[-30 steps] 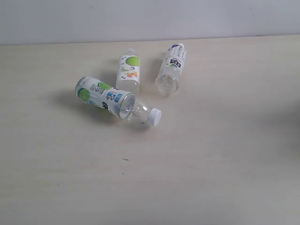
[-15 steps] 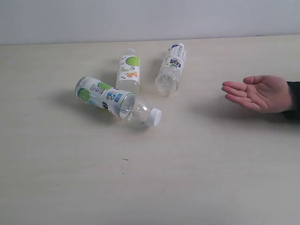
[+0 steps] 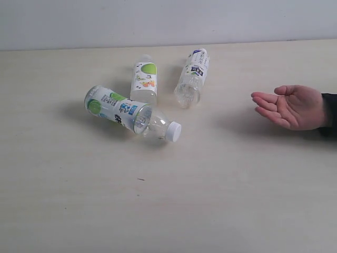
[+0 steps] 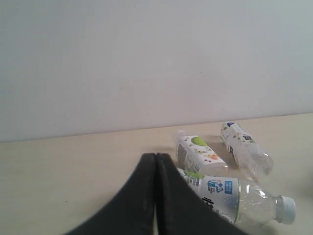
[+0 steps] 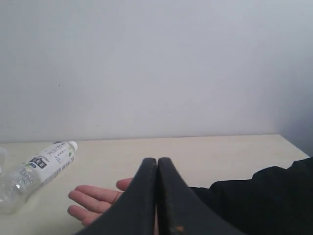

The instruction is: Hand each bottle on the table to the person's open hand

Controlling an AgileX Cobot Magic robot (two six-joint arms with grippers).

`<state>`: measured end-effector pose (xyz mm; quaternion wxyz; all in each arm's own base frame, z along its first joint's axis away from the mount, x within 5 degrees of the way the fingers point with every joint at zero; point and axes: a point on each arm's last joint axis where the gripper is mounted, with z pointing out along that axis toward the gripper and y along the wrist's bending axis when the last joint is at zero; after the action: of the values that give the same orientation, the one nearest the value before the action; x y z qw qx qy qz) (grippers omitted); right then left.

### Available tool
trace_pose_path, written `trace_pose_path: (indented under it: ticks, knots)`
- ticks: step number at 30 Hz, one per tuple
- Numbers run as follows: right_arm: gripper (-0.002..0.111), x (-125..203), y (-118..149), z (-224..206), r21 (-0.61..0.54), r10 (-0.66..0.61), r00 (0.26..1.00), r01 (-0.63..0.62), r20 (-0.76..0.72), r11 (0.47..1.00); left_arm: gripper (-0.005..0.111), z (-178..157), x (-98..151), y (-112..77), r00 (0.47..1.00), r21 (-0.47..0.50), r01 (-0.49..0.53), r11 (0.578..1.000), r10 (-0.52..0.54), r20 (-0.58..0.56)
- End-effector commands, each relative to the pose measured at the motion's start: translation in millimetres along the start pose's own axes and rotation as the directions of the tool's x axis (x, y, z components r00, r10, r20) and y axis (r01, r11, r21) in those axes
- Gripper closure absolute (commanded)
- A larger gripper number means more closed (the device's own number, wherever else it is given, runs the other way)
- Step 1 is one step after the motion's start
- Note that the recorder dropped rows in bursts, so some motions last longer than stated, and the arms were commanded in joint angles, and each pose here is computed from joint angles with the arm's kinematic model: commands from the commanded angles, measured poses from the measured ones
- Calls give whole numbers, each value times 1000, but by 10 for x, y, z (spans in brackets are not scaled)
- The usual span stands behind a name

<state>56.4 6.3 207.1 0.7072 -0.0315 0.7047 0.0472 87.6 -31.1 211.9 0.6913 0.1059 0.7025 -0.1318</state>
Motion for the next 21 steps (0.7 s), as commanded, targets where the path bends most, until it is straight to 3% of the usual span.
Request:
trace_pose_path:
  ticks: [1,6,12,17,21]
  knots:
    - [108,-6,2,-3,-4,146,989,-146,21,989,107,-21,-12,10,999,-8,-48,999,48,19]
    - [108,-22,6,-3,-18,348,937,-348,35,937,107,-56,-8,-2,991,9,-129,992,129,18]
    - [108,-144,-26,-16,-61,499,851,-497,165,866,107,-59,45,-16,995,31,-96,995,97,-39]
    - [108,-294,-52,-52,-108,522,804,-514,286,851,107,-69,134,-61,985,91,-97,991,108,-131]
    - [108,-633,-35,-96,-141,520,793,-503,318,853,107,-76,167,-76,980,111,-88,990,106,-165]
